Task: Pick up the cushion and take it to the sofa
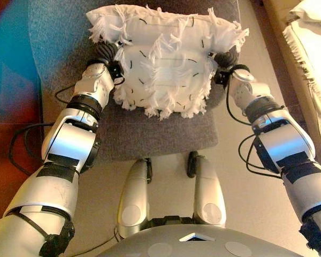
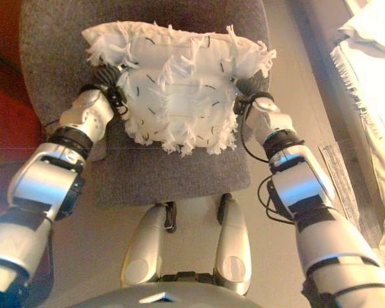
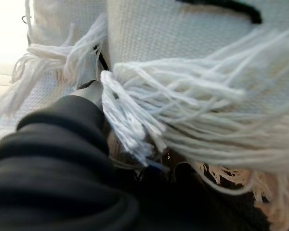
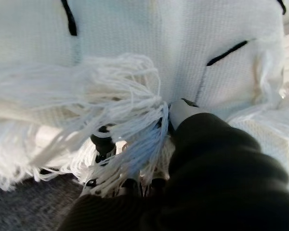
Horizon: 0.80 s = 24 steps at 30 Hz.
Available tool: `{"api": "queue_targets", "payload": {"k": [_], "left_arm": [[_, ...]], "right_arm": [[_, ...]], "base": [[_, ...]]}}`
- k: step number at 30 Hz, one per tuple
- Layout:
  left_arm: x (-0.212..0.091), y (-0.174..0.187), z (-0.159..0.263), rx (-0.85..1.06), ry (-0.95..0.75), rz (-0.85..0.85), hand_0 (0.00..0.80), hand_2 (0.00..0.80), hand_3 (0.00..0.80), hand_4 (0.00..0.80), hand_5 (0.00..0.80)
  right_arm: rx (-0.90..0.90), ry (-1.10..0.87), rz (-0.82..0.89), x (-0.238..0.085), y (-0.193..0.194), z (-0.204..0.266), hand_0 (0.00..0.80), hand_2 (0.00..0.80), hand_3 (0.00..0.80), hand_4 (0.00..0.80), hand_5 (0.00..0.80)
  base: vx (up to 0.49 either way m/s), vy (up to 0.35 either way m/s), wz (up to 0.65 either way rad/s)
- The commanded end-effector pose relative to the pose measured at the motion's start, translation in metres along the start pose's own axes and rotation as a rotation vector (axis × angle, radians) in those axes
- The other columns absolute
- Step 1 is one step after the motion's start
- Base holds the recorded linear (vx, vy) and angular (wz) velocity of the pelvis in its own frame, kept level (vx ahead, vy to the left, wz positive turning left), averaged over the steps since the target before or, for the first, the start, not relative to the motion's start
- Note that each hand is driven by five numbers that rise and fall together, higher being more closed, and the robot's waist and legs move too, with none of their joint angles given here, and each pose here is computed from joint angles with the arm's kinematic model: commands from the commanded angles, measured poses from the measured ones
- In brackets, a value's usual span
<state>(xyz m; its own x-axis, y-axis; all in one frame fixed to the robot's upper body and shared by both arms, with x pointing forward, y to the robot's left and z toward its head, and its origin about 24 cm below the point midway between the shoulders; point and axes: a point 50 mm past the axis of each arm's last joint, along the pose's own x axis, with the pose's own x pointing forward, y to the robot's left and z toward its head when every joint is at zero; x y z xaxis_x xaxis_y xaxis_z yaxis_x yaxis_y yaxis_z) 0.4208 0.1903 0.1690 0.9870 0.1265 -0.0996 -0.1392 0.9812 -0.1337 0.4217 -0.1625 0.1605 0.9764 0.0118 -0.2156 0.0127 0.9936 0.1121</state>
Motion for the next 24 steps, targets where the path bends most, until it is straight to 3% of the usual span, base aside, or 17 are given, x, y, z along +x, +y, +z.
{"api": "queue_targets", "payload": {"k": [1, 8, 9, 10, 11, 12, 24], "left_arm": [[0.001, -0.023, 0.042, -0.051, -0.1, -0.087, 0.8, 0.8, 0.8, 0.8, 0.8], [0.002, -0.026, 0.052, -0.058, -0.098, -0.065, 0.8, 0.8, 0.8, 0.8, 0.8], [0.002, -0.024, 0.053, -0.059, -0.093, -0.055, 0.8, 0.8, 0.8, 0.8, 0.8], [0.002, -0.022, 0.053, -0.057, -0.087, -0.042, 0.8, 0.8, 0.8, 0.8, 0.8], [0.002, -0.021, 0.054, -0.059, -0.088, -0.029, 0.21, 0.21, 0.21, 0.21, 0.21], [0.002, -0.019, 0.055, -0.061, -0.087, -0.019, 0.0, 0.0, 0.0, 0.0, 0.0], [0.0, 0.021, 0.071, -0.035, -0.178, 0.125, 0.0, 0.0, 0.0, 0.0, 0.0]], "right_arm": [[-0.015, -0.107, 0.06, -0.002, 0.019, 0.048, 0.8, 0.8, 0.8, 0.8, 0.8], [0.025, -0.106, 0.021, -0.002, 0.018, 0.058, 0.8, 0.8, 0.8, 0.8, 0.8], [0.022, -0.109, 0.018, -0.002, 0.018, 0.058, 0.367, 0.367, 0.367, 0.367, 0.367], [0.021, -0.112, 0.017, -0.002, 0.018, 0.058, 0.0, 0.0, 0.0, 0.0, 0.0], [0.023, -0.116, 0.016, -0.002, 0.019, 0.06, 0.0, 0.0, 0.0, 0.0, 0.0], [0.023, -0.12, 0.015, -0.002, 0.019, 0.06, 0.0, 0.0, 0.0, 0.0, 0.0], [0.017, -0.144, -0.172, -0.005, -0.025, 0.058, 0.0, 0.0, 0.0, 0.0, 0.0]], "base": [[0.0, 0.0, 0.0], [0.0, 0.0, 0.0], [0.0, 0.0, 0.0], [0.033, 0.007, -0.01], [0.0, 0.0, 0.0], [0.033, 0.006, -0.01], [0.048, 0.012, -0.01]]}}
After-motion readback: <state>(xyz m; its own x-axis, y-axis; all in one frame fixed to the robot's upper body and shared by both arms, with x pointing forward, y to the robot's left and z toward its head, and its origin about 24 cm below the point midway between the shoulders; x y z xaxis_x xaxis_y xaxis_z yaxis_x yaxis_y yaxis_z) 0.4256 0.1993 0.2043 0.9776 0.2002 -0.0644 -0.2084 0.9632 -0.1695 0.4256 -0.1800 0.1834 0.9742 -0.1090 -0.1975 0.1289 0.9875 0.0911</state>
